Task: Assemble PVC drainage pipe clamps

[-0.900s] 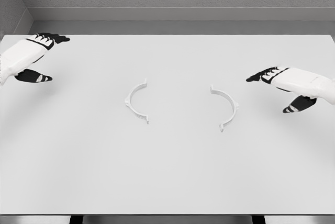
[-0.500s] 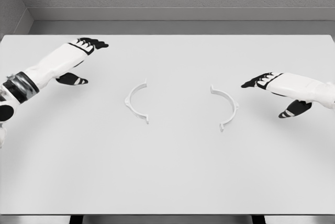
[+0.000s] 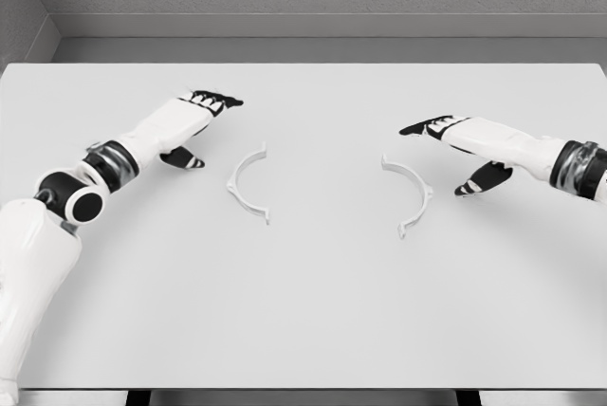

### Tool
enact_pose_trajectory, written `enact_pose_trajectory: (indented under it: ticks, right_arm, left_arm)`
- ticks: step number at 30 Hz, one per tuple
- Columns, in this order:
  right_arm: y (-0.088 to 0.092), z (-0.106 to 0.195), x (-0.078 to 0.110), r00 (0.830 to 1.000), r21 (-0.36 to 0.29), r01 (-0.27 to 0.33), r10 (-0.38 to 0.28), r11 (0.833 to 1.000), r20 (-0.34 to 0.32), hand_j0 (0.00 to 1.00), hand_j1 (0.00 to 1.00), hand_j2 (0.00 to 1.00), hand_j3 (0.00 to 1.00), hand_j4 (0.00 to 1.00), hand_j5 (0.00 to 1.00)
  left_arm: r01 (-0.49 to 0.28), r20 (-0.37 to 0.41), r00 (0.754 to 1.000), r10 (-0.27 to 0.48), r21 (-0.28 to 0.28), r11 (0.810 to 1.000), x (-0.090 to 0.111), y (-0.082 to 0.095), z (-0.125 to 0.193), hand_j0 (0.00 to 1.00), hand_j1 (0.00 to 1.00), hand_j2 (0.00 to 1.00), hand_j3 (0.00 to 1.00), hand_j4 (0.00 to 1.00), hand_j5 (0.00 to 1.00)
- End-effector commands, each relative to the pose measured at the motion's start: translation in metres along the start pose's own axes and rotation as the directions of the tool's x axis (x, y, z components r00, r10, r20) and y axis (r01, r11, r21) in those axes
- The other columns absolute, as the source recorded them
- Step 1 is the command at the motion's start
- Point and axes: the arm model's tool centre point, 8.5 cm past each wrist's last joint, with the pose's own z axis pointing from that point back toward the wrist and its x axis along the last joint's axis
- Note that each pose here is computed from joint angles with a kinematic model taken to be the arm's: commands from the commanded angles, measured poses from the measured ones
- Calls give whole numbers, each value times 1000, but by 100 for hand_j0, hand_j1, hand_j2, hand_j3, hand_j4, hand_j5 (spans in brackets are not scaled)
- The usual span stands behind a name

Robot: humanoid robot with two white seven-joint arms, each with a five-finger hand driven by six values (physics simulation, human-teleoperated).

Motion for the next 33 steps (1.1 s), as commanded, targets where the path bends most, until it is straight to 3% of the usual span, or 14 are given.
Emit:
enact_pose_trajectory:
  ticks: [1, 4, 6, 14, 24, 33]
  right_arm:
    - [6, -8, 0, 1000, 0, 16, -16, 1000, 0, 100, 100, 100, 100, 100, 100]
    - [-2, -15, -1, 1000, -18, 19, -19, 1000, 2, 100, 100, 100, 100, 100, 100]
    - [0, -24, -11, 999, -18, 40, -41, 999, -21, 100, 100, 100, 100, 100, 100]
    - [5, -25, -15, 998, -9, 52, -52, 999, -32, 100, 100, 100, 100, 100, 100]
    - [12, -24, -23, 996, 3, 73, -73, 997, -52, 100, 100, 100, 100, 100, 100]
    - [17, -33, -17, 995, 1, 92, -92, 996, -32, 100, 100, 100, 100, 100, 100]
  left_arm:
    - [1, 22, 1000, -1, -24, 1000, 9, -6, -5, 100, 100, 100, 100, 100, 100]
    - [0, 24, 1000, 0, -27, 1000, 10, -7, -4, 100, 100, 100, 100, 100, 100]
    - [13, 45, 999, -12, -9, 1000, 18, -2, -4, 100, 100, 100, 100, 100, 100]
    - [24, 58, 998, -25, 20, 1000, 25, 10, 13, 100, 100, 100, 100, 100, 100]
    - [27, 65, 998, -27, 4, 1000, 28, 4, 15, 100, 100, 100, 100, 100, 100]
    - [21, 68, 997, -21, -7, 1000, 31, -2, 13, 100, 100, 100, 100, 100, 100]
